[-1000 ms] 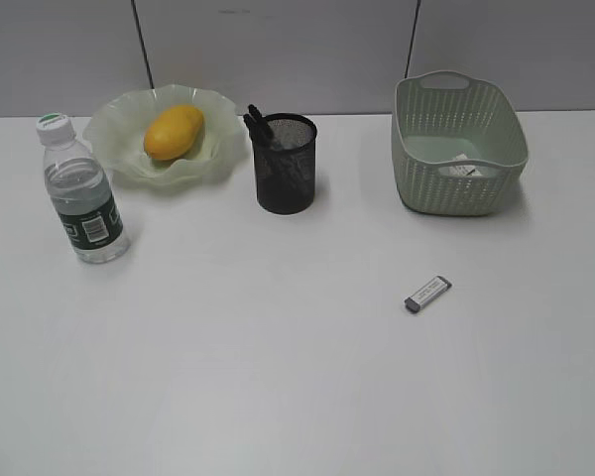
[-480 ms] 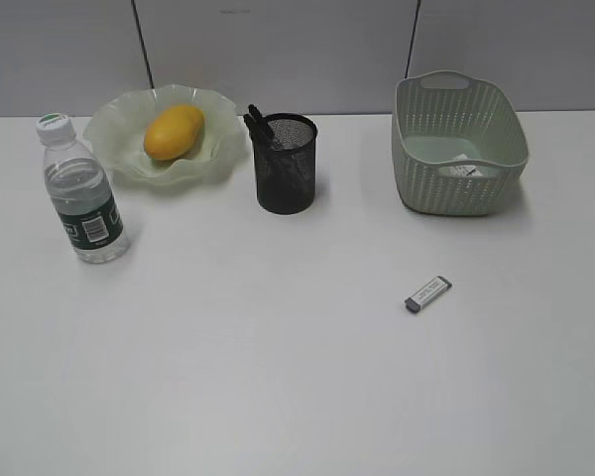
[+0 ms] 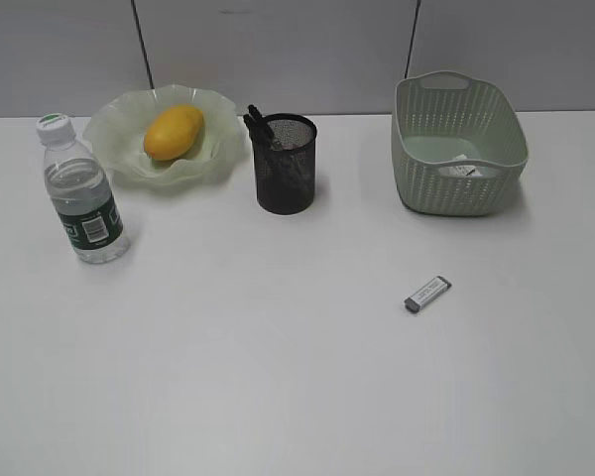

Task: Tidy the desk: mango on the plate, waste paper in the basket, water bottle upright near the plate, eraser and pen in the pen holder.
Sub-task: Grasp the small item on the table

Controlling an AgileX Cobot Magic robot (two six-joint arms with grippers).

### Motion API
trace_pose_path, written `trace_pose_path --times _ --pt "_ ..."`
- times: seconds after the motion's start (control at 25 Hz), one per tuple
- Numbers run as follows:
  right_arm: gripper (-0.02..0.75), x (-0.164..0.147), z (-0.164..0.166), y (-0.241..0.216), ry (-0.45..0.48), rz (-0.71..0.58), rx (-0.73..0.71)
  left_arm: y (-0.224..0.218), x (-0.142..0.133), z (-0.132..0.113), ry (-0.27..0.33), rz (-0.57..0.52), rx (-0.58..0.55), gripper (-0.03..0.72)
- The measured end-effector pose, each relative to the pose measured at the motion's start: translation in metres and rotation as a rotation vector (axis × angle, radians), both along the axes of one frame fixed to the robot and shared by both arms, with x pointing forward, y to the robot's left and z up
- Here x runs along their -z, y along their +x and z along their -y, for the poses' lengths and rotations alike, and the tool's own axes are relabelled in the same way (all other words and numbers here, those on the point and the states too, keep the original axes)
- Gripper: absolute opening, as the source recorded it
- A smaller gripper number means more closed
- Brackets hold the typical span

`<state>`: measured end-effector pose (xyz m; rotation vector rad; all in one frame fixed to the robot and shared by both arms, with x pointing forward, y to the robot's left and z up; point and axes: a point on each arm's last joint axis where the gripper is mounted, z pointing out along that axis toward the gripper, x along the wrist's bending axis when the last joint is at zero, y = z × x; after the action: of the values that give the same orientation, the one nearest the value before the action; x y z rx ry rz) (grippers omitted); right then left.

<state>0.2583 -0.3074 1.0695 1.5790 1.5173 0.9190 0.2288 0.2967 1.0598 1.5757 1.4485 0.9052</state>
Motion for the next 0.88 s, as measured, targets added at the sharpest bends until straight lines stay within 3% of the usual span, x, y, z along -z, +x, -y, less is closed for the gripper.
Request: trace_pose_path --times 0.48,0.88 --pt "0.359 0.000 0.001 -0.005 0.007 0.026 0.050 0.000 0.000 0.000 0.000 0.000 0.000 0.241" --pt "0.358 0.014 -0.007 -0.006 0.010 -0.080 -0.043 0.000 0.000 0.000 0.000 0.000 0.000 0.241"
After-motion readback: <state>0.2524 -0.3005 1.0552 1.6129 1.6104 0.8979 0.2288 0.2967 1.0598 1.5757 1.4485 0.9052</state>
